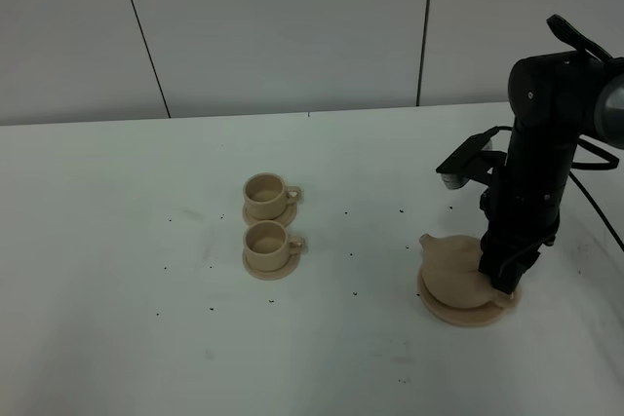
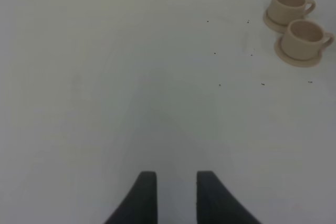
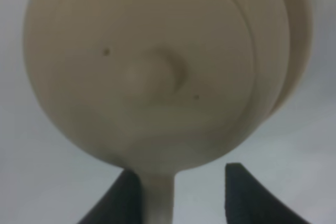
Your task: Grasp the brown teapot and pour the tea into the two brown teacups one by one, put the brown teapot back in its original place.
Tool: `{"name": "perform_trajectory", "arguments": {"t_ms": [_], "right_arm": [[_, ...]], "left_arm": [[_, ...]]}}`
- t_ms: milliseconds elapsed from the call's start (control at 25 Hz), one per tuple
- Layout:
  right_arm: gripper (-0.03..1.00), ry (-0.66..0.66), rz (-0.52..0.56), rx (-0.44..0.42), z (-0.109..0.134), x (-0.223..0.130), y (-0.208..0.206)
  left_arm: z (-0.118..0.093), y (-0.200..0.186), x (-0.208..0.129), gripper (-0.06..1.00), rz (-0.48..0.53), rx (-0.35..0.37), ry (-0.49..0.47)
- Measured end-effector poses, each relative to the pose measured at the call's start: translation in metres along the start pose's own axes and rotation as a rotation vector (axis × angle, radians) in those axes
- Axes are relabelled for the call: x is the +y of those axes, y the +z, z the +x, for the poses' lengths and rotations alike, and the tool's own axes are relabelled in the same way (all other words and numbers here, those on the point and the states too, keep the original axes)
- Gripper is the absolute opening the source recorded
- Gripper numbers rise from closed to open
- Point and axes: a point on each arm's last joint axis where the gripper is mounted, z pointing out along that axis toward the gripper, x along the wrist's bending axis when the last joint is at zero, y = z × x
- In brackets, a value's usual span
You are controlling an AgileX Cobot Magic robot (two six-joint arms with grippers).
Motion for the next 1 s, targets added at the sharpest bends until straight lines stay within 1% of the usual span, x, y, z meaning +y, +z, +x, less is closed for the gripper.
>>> {"name": "perform_trajectory", "arguments": {"t_ms": [240,520,1000], "right_arm": [[0.38,0.022,0.023,0.026,0.0022,-0.0038,0.0111],[0.45,0.038,0.019,0.025,0.0021,-0.0036,0.0114],[0.46,0.079,0.021,0.019,0.0031,-0.0054,0.0108]], "left_arm": [[0.0000,0.0000,0.0000,0.25,0.000,0.000,0.000],[0.0000,0.0000,0.0000,0.25,0.000,0.000,0.000],[0.0000,0.0000,0.0000,0.25,0.000,0.000,0.000]]}}
